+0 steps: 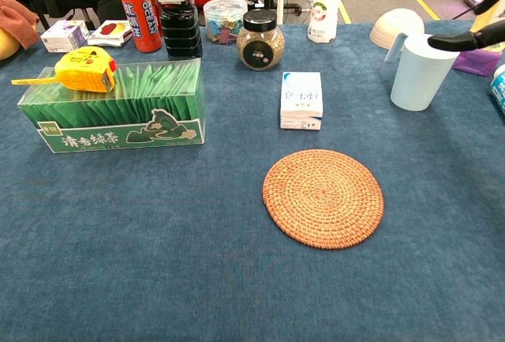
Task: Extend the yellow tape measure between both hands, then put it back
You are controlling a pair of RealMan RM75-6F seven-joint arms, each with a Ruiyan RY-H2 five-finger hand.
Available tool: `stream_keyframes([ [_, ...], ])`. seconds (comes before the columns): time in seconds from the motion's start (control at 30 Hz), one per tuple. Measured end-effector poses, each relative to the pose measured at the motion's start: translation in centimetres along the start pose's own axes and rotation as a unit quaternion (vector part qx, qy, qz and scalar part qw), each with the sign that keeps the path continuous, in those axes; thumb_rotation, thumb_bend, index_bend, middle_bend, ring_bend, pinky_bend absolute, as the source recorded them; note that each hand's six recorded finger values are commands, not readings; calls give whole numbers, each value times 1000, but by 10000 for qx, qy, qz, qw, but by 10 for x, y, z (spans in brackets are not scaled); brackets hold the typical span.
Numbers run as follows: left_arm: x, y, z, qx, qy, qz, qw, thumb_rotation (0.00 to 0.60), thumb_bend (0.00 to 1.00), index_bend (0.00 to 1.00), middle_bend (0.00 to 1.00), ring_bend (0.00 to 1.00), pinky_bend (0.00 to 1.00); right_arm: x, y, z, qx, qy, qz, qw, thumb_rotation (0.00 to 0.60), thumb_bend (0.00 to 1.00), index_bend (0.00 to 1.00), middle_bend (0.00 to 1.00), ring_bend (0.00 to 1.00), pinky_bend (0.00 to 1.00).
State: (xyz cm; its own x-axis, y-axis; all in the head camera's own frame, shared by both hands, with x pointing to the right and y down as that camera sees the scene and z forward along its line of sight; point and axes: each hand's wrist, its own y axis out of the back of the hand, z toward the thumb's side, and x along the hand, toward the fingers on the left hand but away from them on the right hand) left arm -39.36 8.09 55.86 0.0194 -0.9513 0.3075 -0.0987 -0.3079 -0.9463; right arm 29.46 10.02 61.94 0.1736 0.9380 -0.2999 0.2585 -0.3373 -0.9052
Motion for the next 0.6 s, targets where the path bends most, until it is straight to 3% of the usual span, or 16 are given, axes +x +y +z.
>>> stream_keyframes([
  [0.27, -38, -5, -50, 116, 541, -19, 9985, 600, 226, 571, 403, 267, 332, 20, 16, -37, 830, -370, -239, 9956, 348, 246, 321, 241, 223, 254],
  [0.6, -79, -9, -84, 485, 919, -225, 9943, 600, 230, 579, 418, 274, 332, 63, 30, -68, 1186, -777, -324, 9894, 348, 249, 352, 270, 246, 255],
])
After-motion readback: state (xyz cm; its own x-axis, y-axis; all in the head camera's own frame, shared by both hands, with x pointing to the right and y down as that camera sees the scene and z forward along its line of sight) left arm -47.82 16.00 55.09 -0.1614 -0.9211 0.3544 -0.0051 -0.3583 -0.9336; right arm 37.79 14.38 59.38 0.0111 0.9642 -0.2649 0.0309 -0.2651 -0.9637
